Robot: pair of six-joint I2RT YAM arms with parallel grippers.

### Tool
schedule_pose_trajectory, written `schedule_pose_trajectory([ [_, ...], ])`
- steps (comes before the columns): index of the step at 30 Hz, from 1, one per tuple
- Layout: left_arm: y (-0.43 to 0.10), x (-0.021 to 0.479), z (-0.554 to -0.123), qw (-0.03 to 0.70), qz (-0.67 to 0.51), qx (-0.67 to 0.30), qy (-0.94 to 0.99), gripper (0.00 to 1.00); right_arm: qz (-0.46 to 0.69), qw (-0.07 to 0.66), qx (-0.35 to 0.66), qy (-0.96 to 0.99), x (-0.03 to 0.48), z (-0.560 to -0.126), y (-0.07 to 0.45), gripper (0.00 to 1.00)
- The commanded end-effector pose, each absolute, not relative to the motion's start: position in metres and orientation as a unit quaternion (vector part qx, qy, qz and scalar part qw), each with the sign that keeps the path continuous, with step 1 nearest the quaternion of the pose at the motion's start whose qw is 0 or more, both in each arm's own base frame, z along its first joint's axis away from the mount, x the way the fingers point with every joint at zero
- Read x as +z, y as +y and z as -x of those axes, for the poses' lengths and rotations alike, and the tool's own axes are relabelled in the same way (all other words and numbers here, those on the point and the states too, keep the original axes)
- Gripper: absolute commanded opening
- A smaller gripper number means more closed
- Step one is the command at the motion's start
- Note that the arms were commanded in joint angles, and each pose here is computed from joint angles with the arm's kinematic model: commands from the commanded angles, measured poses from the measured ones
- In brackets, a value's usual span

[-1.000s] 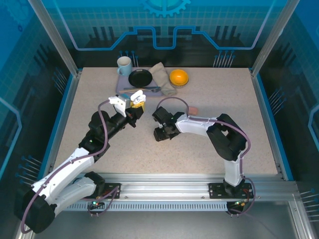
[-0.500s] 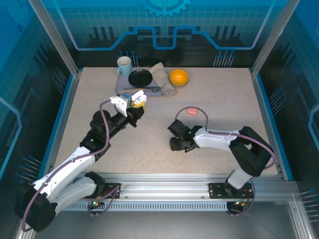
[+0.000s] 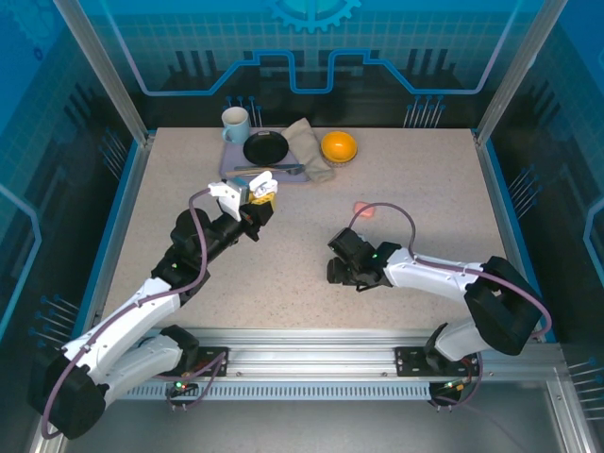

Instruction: Insert wireless bluetooth earbuds into charging case

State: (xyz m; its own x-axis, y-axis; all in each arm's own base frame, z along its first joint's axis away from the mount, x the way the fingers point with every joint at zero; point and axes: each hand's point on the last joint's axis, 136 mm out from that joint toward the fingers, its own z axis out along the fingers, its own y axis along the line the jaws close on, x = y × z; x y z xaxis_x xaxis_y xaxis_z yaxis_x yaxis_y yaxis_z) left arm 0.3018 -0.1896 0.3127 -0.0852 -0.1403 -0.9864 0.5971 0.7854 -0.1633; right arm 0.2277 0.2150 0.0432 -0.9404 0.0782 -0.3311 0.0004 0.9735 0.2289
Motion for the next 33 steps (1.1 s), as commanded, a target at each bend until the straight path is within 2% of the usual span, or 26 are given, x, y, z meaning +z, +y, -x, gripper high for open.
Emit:
schedule_pose_trajectory([
  [1, -0.188, 0.337, -0.302, 0.680, -0.163, -0.290, 0.653, 0.00, -0.062, 0.136, 0.100, 0.984, 0.034, -0.218, 0.209, 0.53],
  [6, -0.187, 0.337, -0.301, 0.681, -0.163, -0.289, 0.653, 0.00, -0.111, 0.108, 0.099, 0.983, 0.019, -0.208, 0.207, 0.49],
  [14, -0.188, 0.334, -0.301, 0.678, -0.163, -0.290, 0.655, 0.00, -0.160, 0.121, 0.137, 0.970, 0.017, -0.216, 0.218, 0.47],
  [24, -0.187, 0.334, -0.301, 0.679, -0.161, -0.290, 0.655, 0.00, -0.190, 0.103, 0.116, 0.969, 0.003, -0.222, 0.219, 0.41],
  [33, -0.187, 0.335, -0.301, 0.680, -0.163, -0.289, 0.654, 0.00, -0.203, 0.105, 0.119, 0.966, 0.005, -0.226, 0.220, 0.29],
])
